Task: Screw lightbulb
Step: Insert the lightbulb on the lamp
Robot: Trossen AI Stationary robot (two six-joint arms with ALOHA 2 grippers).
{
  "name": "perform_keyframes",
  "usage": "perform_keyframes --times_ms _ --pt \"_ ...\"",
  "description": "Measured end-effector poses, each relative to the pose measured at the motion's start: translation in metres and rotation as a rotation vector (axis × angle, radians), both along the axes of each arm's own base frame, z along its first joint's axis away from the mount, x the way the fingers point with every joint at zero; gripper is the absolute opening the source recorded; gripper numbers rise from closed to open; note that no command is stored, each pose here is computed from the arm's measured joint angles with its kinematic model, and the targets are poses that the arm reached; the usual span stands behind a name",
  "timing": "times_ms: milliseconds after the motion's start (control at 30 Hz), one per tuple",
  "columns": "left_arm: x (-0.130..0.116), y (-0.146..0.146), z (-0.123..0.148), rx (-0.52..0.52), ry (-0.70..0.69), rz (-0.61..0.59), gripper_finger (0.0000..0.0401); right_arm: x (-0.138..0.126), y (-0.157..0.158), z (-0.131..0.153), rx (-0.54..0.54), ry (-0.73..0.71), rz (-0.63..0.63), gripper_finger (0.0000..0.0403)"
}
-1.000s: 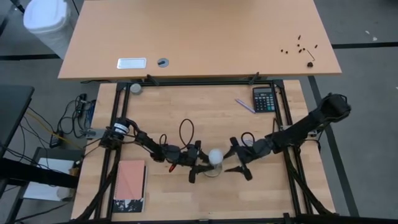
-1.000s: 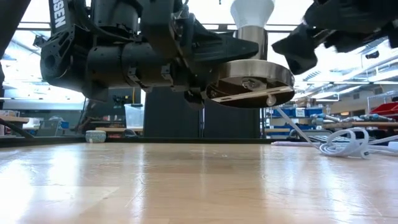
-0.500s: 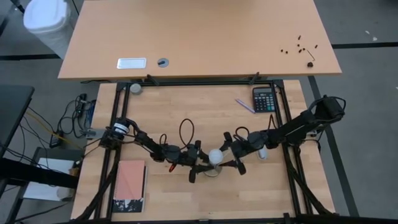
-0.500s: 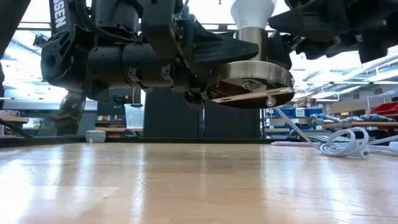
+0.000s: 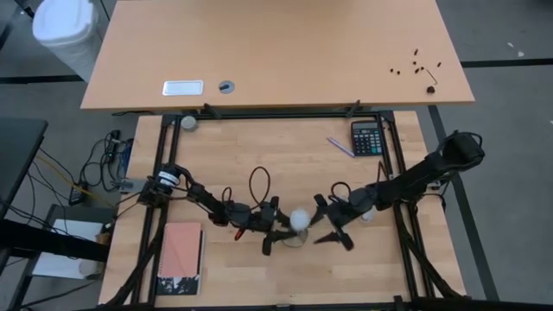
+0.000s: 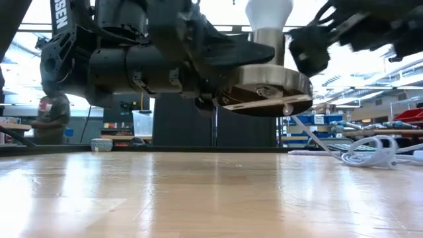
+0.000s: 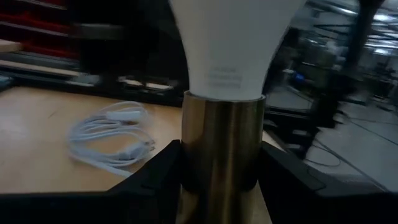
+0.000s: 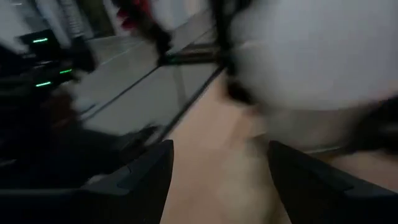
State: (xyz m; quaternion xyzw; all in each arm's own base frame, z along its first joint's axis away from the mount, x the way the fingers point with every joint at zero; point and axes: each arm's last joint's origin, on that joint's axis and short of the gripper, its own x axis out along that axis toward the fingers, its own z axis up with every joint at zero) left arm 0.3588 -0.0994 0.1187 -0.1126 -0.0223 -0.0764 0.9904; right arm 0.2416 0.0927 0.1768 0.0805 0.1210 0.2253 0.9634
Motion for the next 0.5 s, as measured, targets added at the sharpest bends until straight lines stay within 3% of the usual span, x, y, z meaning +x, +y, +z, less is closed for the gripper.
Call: perform_keyframes --times_ms 167,333,500 --pt "0.001 0.004 0.001 -0.006 -0.008 0.037 0.0182 -0.018 0.018 0.010 0.002 0.041 0.062 0.0268" --pt "0.001 0.003 0.001 -0.005 -0.008 0.021 0.0182 -0.023 0.014 -0.002 -0.133 0.105 -0.147 0.0262" --pt "0.001 0.002 0.001 -0.007 -0.006 0.021 0.0182 -0.024 -0.005 -0.009 -0.074 -0.028 -0.209 0.0247"
